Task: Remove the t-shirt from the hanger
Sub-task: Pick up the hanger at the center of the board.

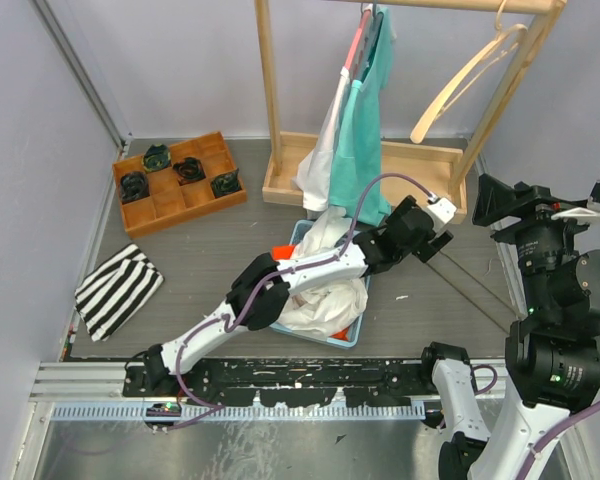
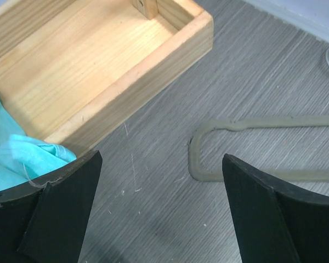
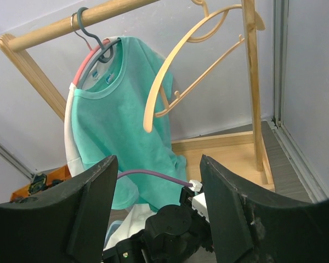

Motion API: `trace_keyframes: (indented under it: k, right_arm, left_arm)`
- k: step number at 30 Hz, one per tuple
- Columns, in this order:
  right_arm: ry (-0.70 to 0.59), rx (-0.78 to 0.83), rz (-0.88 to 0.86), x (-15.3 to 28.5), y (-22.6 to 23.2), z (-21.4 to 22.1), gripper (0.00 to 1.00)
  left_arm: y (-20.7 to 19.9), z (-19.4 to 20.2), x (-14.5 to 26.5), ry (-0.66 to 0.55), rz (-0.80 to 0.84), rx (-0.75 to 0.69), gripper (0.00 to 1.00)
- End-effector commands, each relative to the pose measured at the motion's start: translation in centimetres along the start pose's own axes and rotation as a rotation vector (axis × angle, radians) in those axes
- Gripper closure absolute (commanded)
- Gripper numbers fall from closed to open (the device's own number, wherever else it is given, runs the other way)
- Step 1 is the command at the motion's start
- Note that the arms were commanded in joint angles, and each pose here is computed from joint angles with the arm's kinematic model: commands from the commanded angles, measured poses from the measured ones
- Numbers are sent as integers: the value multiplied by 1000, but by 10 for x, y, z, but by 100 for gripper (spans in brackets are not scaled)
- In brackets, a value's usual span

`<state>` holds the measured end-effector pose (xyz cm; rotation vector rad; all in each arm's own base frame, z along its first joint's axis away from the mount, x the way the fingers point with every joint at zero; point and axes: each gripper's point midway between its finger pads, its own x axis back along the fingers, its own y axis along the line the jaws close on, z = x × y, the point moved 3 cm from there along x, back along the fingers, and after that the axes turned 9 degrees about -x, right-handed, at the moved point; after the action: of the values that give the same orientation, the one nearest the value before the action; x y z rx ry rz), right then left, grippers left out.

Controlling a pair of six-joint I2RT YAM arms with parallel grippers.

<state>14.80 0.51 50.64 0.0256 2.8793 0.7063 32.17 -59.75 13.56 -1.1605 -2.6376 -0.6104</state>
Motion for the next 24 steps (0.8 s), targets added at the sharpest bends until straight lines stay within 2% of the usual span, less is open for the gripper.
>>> trace_keyframes:
  k: [1,9,14,24]
  right_arm:
    - [-29,3,4,0,0,-5,33]
    - [162,-12,116,-28,-34,43,33]
    - [183,-7,202,-36,-57,61,33]
    - [311,17,386,-53,-109,113,33]
  left_arm:
    - [-12,26,-7,58,26,-16,2]
    - [-3,19,14,66,23,-4,2]
    - [4,16,37,77,34,8,2]
    - [22,-18,84,37,58,52,2]
